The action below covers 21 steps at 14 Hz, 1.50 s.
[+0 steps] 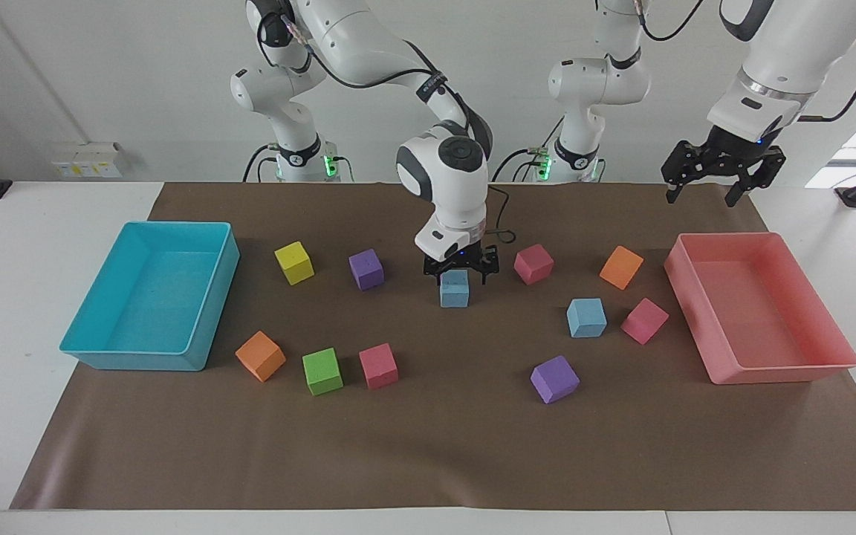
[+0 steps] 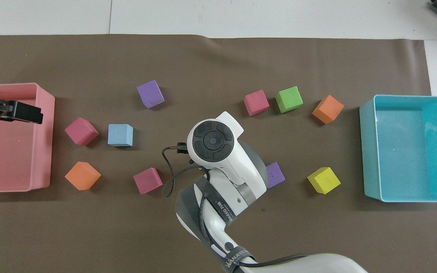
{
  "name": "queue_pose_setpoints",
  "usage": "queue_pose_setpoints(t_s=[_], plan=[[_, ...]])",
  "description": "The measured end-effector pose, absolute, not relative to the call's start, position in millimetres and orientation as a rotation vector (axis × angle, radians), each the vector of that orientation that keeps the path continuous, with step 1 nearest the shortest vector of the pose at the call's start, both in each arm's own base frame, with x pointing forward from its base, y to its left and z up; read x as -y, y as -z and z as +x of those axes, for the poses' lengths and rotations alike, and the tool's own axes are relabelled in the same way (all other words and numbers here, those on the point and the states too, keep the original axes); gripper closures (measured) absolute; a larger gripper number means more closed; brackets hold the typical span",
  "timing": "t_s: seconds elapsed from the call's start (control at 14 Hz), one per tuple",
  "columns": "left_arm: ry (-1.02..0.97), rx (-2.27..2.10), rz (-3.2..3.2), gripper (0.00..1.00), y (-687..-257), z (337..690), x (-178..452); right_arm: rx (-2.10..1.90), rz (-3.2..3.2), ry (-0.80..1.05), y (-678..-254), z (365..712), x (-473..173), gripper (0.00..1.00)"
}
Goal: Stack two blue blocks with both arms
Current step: 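Raise the right gripper away while the left gripper reaches the other blue cube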
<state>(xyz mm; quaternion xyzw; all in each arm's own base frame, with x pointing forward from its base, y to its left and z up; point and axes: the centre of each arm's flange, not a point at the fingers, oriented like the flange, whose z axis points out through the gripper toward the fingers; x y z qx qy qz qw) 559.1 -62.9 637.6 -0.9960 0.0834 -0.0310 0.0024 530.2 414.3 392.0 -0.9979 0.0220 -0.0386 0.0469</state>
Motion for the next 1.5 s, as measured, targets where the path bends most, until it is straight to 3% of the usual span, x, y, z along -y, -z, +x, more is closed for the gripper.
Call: queue_pose_setpoints(t_s=[0.36,0.43,0.5,0.86,0.93,1.07,1.14,1.36,1.5], plan=[[0.105,-0.317,-3.121,0.0,-588.3,585.3,86.6,-0.16,-2.972,0.141,-449.5,536.8,-380.3,0.0],[0.106,-0.33,-3.12,0.0,-575.6,587.6,91.7,-0.162,-2.943,0.129,-458.4,536.4,-375.0,0.07],[0.105,-0.342,-3.119,0.0,-562.9,588.7,96.5,-0.151,-2.913,0.114,-464.7,537.2,-369.2,0.07],[0.12,-0.384,-3.116,0.0,-497.6,586.8,111.8,-0.112,-2.785,0.054,-472.7,555.9,-335.9,0.58],[0.119,-0.391,-3.115,0.0,-483.5,585.6,114.4,-0.112,-2.751,0.036,-472.5,558.0,-332.4,0.58],[0.106,-0.397,-3.116,0.0,-456.6,584.7,122.5,-0.106,-2.679,0.002,-468.9,564.0,-320.6,0.73],[0.101,-0.392,-3.117,0.0,-443.5,585.8,127.0,-0.078,-2.643,-0.009,-463.3,568.2,-309.6,0.73],[0.108,-0.385,-3.119,0.0,-409.3,588.1,132.5,0.02,-2.536,-0.01,-438.5,576.9,-260.5,0.99],[0.107,-0.374,-3.121,0.0,-393.1,586.2,134.2,0.05,-2.489,0.0,-425.7,577.2,-234.2,0.99]])
